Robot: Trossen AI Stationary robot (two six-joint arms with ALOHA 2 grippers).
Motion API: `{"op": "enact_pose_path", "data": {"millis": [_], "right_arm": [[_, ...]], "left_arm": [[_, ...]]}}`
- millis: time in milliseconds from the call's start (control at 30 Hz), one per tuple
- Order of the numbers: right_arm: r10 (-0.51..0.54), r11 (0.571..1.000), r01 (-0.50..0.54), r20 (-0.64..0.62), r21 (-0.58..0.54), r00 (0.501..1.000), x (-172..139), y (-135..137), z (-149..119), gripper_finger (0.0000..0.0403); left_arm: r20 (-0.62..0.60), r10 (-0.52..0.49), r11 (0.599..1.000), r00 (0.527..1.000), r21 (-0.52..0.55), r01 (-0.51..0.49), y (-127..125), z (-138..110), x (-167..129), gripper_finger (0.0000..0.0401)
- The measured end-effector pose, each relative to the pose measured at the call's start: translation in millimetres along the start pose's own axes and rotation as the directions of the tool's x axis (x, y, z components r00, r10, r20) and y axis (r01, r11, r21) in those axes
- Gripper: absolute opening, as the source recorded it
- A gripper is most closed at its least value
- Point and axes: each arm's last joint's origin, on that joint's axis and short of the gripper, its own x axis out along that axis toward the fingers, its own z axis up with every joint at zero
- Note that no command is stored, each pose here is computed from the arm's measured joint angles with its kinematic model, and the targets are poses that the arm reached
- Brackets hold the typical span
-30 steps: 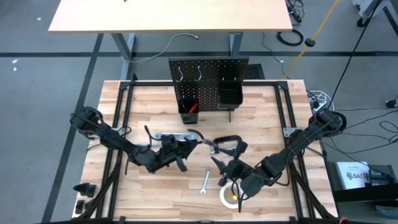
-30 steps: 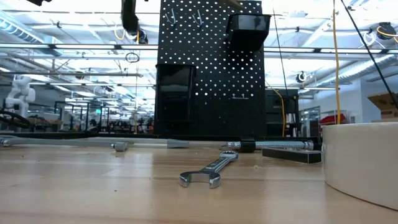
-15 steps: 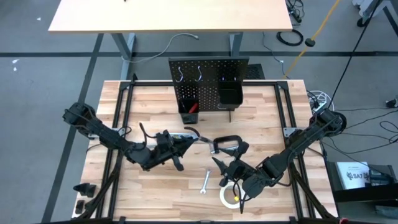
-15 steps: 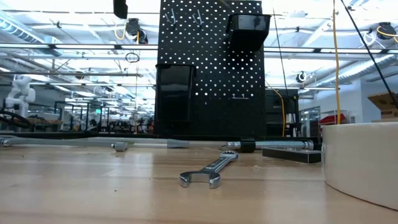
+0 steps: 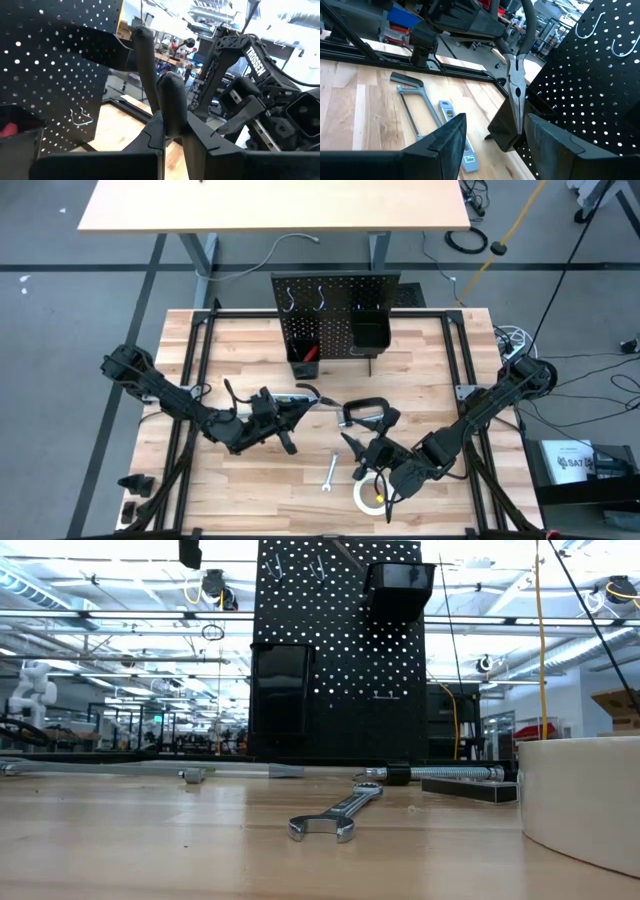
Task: Hang tools onto peg board
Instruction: Put the long nose pliers into the bottom black bin on the pegboard
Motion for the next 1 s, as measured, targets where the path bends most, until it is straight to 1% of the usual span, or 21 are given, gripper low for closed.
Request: {"op": "enact_pose_path", "data": {"millis": [100, 233, 333, 400, 467, 600, 767, 900, 1000], "right_arm": [[0.0, 1.0, 0.0, 0.0, 0.0, 1.0, 0, 0, 0, 0.0194], [0.0, 1.0, 0.0, 0.0, 0.012, 1.0, 0, 0, 0, 0.0194], [-0.003, 1.0, 0.003, -0.003, 0.031, 1.0, 1, -1, 0, 0.0194], [-0.009, 0.999, 0.009, -0.006, 0.044, 1.0, 3, -1, -1, 0.0194], [-0.005, 0.999, 0.006, -0.01, 0.054, 1.0, 6, -1, -2, 0.0194], [0.046, 0.996, -0.044, -0.018, 0.083, 0.999, 10, -1, -2, 0.0194], [0.04, 0.993, -0.038, -0.023, 0.109, 0.999, 14, -3, -2, 0.0194], [0.04, 0.993, -0.037, -0.023, 0.109, 0.999, 14, -3, -2, 0.0194], [0.043, 0.993, -0.039, -0.025, 0.115, 0.999, 15, -3, -2, 0.0194]], "left_arm": [[0.001, -0.007, 1.0, 1.0, -0.027, 0.007, 0, 0, 0, 0.0033], [-0.017, -0.053, 0.998, 0.998, -0.036, 0.052, -4, -1, -4, 0.0033], [-0.043, -0.083, 0.991, 0.996, -0.108, 0.078, -6, -4, -5, 0.0033], [-0.046, -0.105, 0.98, 0.993, -0.175, 0.096, -6, -4, -5, 0.0033], [-0.046, -0.107, 0.968, 0.993, -0.232, 0.093, -6, -5, -5, 0.0033], [-0.057, -0.107, 0.97, 0.993, -0.224, 0.091, -6, -7, -5, 0.0033], [-0.069, -0.108, 0.973, 0.992, -0.213, 0.091, -7, -10, -6, 0.0033], [-0.084, -0.109, 0.969, 0.99, -0.23, 0.087, -8, -19, -5, 0.0033], [-0.097, -0.129, 0.963, 0.987, -0.25, 0.101, -9, -25, -4, 0.0033]]}}
